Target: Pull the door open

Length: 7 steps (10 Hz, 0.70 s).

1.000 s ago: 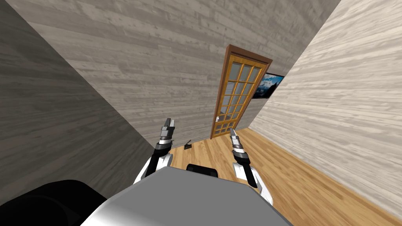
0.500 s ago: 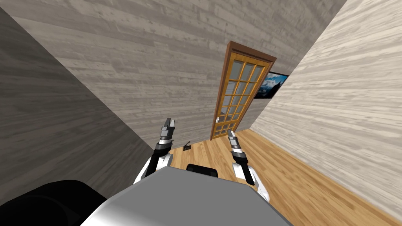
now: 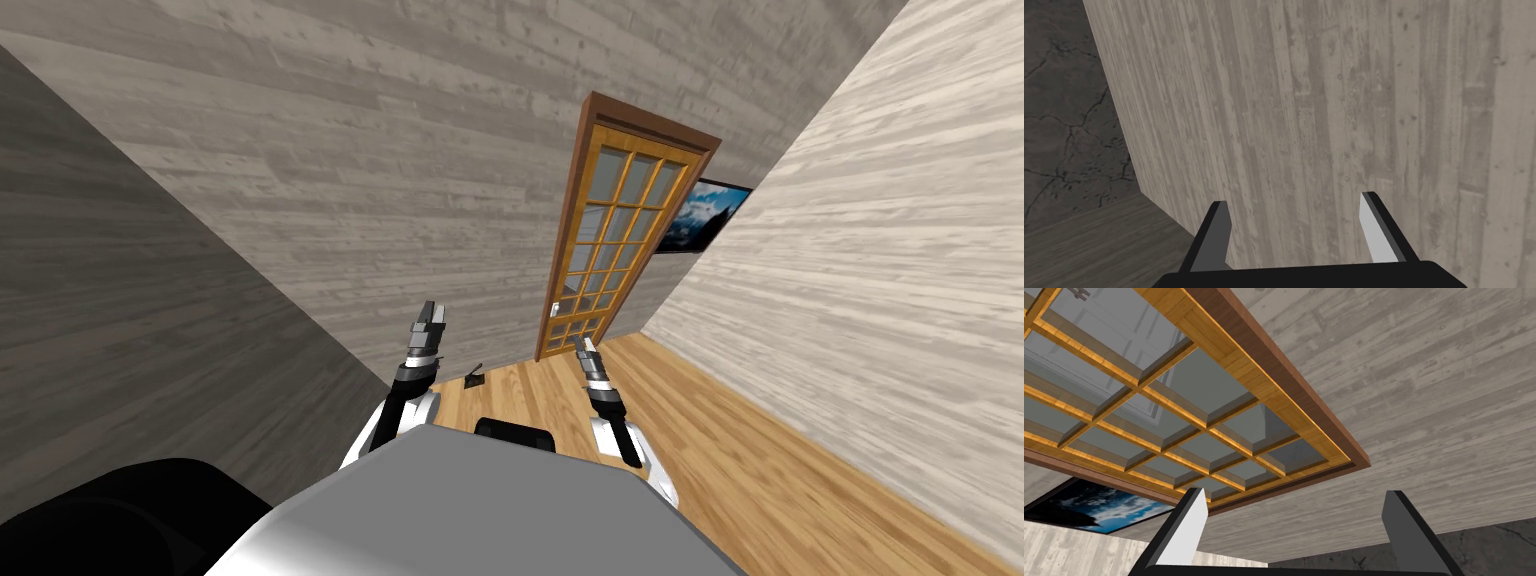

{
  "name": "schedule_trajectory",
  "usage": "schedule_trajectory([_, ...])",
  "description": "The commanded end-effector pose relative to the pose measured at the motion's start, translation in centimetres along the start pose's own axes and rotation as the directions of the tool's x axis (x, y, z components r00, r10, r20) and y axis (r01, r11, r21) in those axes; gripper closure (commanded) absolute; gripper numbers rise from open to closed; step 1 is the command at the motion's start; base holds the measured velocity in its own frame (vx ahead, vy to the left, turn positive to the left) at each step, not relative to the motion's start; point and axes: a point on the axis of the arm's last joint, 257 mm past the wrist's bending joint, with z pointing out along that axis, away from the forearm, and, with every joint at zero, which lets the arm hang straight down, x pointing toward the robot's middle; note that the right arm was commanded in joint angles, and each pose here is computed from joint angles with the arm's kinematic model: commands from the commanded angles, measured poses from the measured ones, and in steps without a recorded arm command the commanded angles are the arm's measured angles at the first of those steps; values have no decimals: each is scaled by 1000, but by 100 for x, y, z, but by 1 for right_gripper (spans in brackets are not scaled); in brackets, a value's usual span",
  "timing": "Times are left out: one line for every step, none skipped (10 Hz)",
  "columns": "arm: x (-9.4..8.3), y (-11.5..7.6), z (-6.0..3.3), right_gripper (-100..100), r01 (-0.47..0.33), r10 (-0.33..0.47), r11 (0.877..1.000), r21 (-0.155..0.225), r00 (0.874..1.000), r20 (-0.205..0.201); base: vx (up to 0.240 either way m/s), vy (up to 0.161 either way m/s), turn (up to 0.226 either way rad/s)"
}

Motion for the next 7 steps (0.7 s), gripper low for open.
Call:
schedule_trajectory([90, -88, -21, -100, 39, -39, 999, 6, 999, -21, 99, -56, 30])
schedule_trajectory([103, -101, -30, -100, 39, -38, 999, 9, 999, -23, 66, -42, 15])
schedule_trajectory([166, -153, -51, -100, 61, -60, 998, 13, 997, -38, 55, -33, 17])
schedule_trajectory([228, -204, -73, -100, 83, -82, 996, 17, 995, -53, 64, -42, 39])
schedule_trajectory([289, -254, -96, -100, 105, -103, 994, 20, 992, -68, 79, -58, 37])
schedule_trajectory([344, -298, -116, -100, 127, -125, 992, 22, 989, -82, 90, -45, 38])
schedule_trajectory([407, -350, -145, -100, 148, -145, 989, 25, 985, -98, 96, -46, 36])
